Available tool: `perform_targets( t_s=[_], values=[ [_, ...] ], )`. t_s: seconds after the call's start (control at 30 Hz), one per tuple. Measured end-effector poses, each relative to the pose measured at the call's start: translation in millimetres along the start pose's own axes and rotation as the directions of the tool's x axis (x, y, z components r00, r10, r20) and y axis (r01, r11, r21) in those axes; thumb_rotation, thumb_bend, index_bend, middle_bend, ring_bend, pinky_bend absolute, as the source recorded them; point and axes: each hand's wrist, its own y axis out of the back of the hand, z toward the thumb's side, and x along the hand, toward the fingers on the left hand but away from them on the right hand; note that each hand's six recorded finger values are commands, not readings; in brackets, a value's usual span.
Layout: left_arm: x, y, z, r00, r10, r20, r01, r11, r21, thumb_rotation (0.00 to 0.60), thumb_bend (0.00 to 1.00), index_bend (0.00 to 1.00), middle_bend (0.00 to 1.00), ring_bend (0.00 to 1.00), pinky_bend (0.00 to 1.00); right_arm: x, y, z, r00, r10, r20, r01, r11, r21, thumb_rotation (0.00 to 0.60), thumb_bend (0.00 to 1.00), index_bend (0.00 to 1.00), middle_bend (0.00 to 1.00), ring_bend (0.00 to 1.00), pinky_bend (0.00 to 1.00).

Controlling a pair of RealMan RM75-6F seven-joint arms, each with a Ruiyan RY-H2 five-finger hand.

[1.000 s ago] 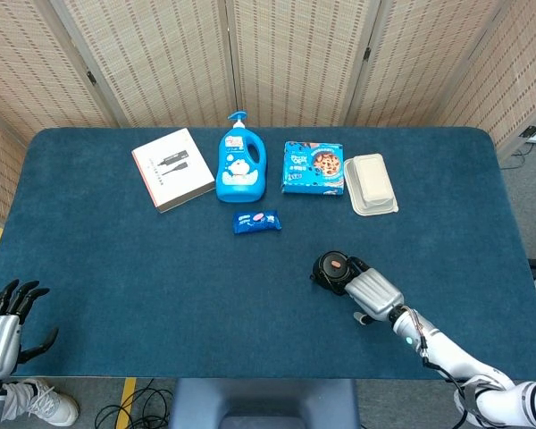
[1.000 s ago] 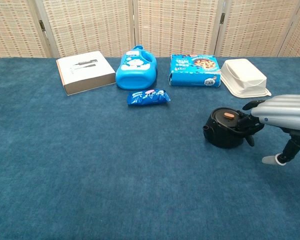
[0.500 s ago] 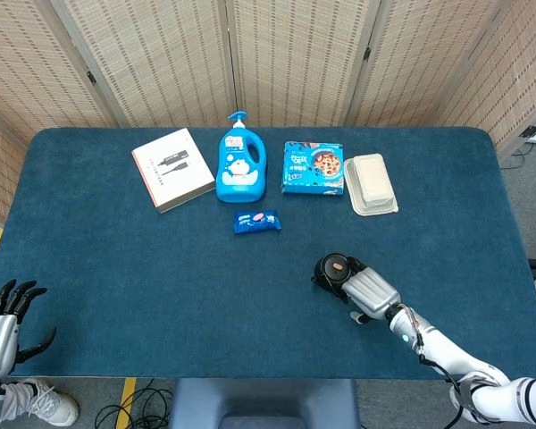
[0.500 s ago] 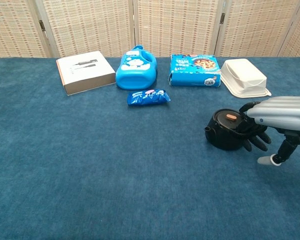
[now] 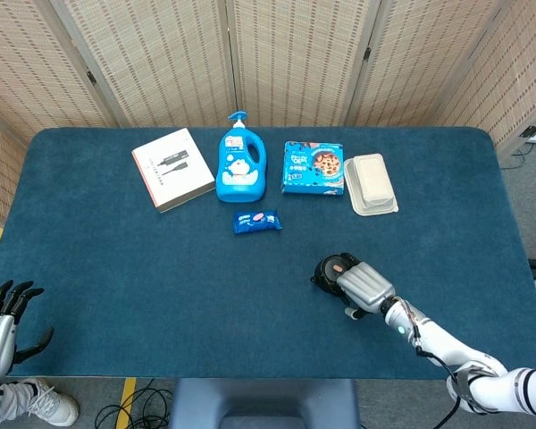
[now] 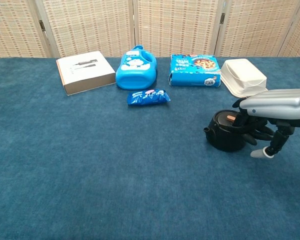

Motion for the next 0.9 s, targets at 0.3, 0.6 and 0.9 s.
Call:
perform_targets(
  t_s=[0.3,0.6,0.9],
  values=[
    [-1,-1,2,1.0,-0.004,-0.003,0.004,1.0,0.001,0.6,0.32,0.25,0.17,0.08,0.15,-5,10,1,1.0,0.013,-0.016,-0.015,0.996,-0.089,0.6,0.05,0.76,0.89,0.85,0.1],
    [-4,-1,2,1.0,-0.008,-0.005,0.008,1.0,0.001,0.6,0.32,0.25,0.17,0.08,0.15,-7,18,-1,0.999,0.041,-0.028,-0.046,0.978,-0.202,0.6,0.05,0.81,0.94,0.9,0.2],
    [-3,1,6,1.0,-0.005,0.006,0.005,1.0,0.004,0.6,0.32,0.25,0.17,0.08,0.15,1,28,-6,0.999,0.008,-0.04,-0.019,0.963,-0.269,0.6,0.0,0.84,0.97,0.93,0.23]
  ],
)
